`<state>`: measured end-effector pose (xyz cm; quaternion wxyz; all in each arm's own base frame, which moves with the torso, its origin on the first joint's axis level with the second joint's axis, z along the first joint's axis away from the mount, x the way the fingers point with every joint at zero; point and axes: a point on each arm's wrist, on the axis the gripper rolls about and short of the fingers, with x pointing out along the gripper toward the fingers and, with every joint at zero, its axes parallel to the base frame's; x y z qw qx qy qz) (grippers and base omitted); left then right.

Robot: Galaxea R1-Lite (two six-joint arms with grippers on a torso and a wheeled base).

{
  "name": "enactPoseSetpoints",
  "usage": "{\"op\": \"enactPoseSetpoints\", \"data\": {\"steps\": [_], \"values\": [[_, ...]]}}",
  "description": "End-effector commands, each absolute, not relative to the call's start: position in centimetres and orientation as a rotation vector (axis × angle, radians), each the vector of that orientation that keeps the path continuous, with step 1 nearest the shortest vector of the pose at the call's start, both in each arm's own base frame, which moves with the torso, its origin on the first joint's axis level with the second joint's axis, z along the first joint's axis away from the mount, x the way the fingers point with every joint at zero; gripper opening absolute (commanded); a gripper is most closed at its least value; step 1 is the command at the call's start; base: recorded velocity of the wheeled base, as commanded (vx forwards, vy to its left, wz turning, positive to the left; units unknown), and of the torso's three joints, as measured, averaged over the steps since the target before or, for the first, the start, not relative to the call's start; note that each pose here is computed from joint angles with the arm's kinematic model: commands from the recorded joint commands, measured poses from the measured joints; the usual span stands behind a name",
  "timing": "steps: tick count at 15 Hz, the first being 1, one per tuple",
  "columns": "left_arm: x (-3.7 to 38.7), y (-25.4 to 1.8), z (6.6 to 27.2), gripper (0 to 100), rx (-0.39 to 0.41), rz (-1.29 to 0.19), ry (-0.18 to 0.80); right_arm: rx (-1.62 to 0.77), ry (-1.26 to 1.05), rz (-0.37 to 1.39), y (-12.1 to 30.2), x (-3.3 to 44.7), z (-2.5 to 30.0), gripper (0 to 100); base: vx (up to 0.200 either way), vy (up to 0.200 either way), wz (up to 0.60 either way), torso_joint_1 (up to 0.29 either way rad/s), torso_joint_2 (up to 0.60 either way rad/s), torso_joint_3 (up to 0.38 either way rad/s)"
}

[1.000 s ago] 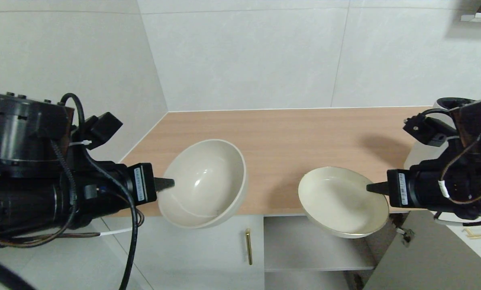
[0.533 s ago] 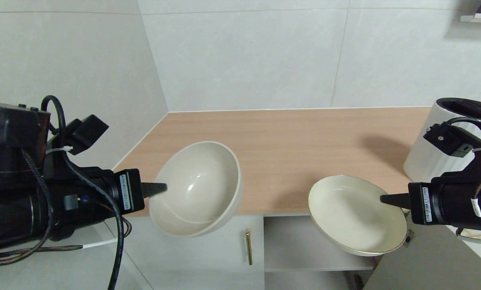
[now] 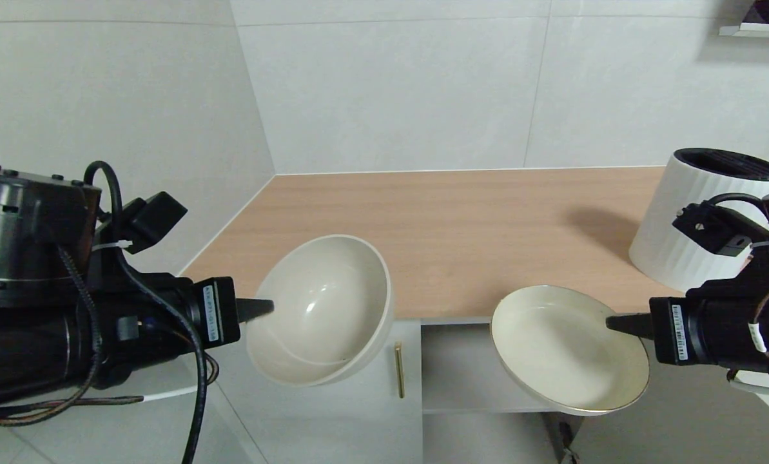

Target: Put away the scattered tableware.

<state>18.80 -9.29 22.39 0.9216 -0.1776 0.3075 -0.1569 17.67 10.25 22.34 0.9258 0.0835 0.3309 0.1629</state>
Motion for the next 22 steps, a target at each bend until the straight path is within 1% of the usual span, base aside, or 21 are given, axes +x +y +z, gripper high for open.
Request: {"op": "enactPoseSetpoints", "data": {"steps": [1, 6, 10, 15, 17, 22], "values": [[19.0, -9.4, 22.2, 0, -0.363, -0.318, 0.640, 0.166, 0.692, 0.330, 10.4, 18.0, 22.0, 0, 0.000, 0.000, 0.00, 0.000, 0.00, 0.000], [19.0, -9.6, 21.9, 0, -0.355, -0.325, 0.655, 0.160, 0.710, 0.319, 10.6, 18.4, 21.6, 0, 0.000, 0.000, 0.00, 0.000, 0.00, 0.000], [19.8, -10.0, 20.9, 0, -0.344, -0.312, 0.701, 0.157, 0.730, 0.300, 10.6, 19.0, 21.1, 0, 0.000, 0.000, 0.00, 0.000, 0.00, 0.000], [19.9, -10.1, 20.8, 0, -0.342, -0.312, 0.704, 0.154, 0.738, 0.298, 10.7, 19.1, 20.9, 0, 0.000, 0.000, 0.00, 0.000, 0.00, 0.000], [19.9, -10.1, 20.8, 0, -0.341, -0.310, 0.705, 0.154, 0.738, 0.298, 10.7, 19.1, 20.9, 0, 0.000, 0.000, 0.00, -0.102, 0.25, 0.144], [19.9, -10.1, 20.7, 0, -0.341, -0.310, 0.706, 0.154, 0.740, 0.296, 10.7, 19.2, 20.8, 0, 0.000, 0.000, 0.00, -0.182, 0.45, 0.262]]}}
